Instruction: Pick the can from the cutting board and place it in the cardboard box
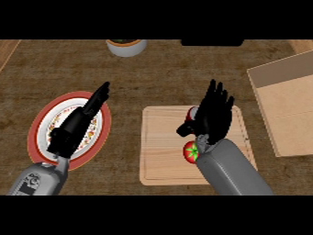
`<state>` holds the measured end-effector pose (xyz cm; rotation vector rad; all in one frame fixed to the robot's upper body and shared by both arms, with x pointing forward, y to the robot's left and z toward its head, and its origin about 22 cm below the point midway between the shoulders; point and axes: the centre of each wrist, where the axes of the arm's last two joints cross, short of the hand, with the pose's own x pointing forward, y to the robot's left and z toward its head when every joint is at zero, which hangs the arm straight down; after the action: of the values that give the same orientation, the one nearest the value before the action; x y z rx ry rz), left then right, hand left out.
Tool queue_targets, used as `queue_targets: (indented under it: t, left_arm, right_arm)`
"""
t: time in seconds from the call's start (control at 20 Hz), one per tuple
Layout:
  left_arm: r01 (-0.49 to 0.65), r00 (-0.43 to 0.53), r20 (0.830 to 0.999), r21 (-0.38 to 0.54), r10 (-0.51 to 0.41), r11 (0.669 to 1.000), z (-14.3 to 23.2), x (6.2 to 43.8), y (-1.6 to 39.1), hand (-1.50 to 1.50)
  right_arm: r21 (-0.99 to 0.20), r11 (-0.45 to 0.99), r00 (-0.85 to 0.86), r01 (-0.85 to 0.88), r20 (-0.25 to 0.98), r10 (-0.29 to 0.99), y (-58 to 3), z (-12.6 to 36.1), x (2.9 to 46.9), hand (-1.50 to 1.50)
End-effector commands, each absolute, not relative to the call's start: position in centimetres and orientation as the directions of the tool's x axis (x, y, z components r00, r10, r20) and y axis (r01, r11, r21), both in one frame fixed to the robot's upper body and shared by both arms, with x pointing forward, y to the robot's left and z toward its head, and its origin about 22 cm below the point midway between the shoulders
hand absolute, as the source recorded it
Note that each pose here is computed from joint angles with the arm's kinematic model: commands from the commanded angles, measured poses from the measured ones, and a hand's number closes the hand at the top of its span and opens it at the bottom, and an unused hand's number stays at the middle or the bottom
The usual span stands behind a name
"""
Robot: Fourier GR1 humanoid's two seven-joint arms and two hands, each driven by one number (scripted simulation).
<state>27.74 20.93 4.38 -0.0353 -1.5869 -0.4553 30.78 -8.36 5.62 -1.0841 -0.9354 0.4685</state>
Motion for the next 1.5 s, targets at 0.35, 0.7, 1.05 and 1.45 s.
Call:
queue_targets:
  t: [0.35, 0.7, 1.05, 1.45]
  left_arm:
    - [0.297, -0.094, 0.966, 0.256, -0.239, 0.920, 3.8, 28.2, 20.6, 0.00]
    - [0.307, -0.091, 0.966, 0.259, -0.243, 0.916, 4.1, 28.5, 21.8, 0.00]
    - [0.317, -0.093, 0.967, 0.253, -0.236, 0.914, 3.1, 27.9, 19.3, 0.00]
    - [0.298, -0.101, 0.967, 0.255, -0.235, 0.920, 4.3, 28.8, 18.3, 0.00]
  right_arm:
    - [-0.906, 0.420, 0.778, 0.048, 0.297, 0.553, -7.6, 4.1, 31.5, -1.50]
    - [-0.921, 0.384, 0.754, 0.069, 0.300, 0.584, -7.1, 4.0, 30.8, -1.50]
    - [-0.910, 0.414, 0.768, 0.006, 0.269, 0.581, -6.9, 2.6, 30.3, -1.50]
    - [-0.906, 0.423, 0.795, -0.024, 0.239, 0.558, -7.2, 2.9, 32.1, -1.50]
